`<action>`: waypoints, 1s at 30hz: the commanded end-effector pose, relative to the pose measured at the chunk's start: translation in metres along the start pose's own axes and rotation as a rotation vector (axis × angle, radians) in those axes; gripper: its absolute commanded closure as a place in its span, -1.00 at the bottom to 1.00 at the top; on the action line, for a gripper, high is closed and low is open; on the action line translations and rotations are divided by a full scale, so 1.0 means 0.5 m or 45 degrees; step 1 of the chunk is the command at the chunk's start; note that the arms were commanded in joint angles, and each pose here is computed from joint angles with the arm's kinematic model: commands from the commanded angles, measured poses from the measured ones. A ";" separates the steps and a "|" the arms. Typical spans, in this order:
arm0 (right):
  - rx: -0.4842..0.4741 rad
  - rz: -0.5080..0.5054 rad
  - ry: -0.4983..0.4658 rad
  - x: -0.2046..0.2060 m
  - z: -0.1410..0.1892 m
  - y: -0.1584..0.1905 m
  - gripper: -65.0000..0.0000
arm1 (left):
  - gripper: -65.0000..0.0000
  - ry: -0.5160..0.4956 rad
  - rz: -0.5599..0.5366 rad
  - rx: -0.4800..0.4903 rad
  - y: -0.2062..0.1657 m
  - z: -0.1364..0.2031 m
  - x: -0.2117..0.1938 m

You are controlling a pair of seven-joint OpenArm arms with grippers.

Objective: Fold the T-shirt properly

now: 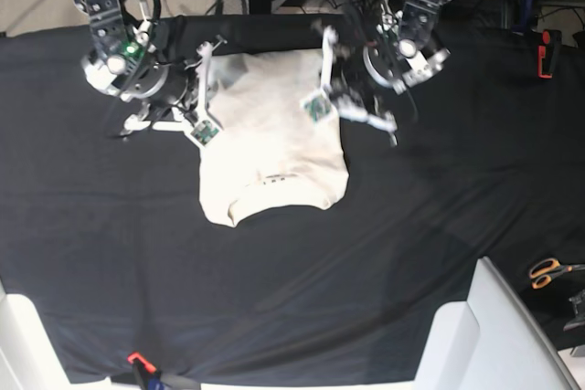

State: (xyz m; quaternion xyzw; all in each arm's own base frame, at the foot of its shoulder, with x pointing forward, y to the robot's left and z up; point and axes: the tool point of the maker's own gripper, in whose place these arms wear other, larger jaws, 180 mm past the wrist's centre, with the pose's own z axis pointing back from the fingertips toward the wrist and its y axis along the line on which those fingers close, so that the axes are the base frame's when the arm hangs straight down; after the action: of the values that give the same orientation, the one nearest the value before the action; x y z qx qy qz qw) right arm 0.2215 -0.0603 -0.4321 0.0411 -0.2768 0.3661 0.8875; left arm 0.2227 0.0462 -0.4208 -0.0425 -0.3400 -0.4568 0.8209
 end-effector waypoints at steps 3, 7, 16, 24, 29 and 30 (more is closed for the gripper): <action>-0.065 0.048 -0.056 0.019 0.050 -0.023 0.99 | 1.00 -0.097 0.019 0.071 0.018 0.045 0.040; -0.094 0.024 -0.045 -0.009 0.087 -0.020 0.99 | 1.00 -0.066 0.052 0.087 0.006 0.076 0.010; -0.160 -0.125 0.149 -0.157 0.128 -0.038 0.99 | 1.00 -0.107 0.207 0.007 -0.095 0.144 -0.082; -0.123 -0.203 0.347 -0.284 0.173 0.012 0.99 | 1.00 0.063 0.310 -0.098 -0.197 0.204 -0.176; -0.030 -0.233 0.446 -0.342 0.187 0.078 0.99 | 1.00 0.178 0.393 -0.221 -0.292 0.238 -0.229; -0.004 -0.243 0.466 -0.356 0.183 0.092 0.99 | 1.00 0.212 0.415 -0.248 -0.312 0.241 -0.248</action>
State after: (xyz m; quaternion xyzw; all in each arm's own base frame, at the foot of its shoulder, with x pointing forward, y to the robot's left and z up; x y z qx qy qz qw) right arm 0.0474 -0.1642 -0.4557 -0.0031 -0.1061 0.2798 0.9542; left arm -0.0012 0.0930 -0.4435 -0.1329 -0.2137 -0.3509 0.9020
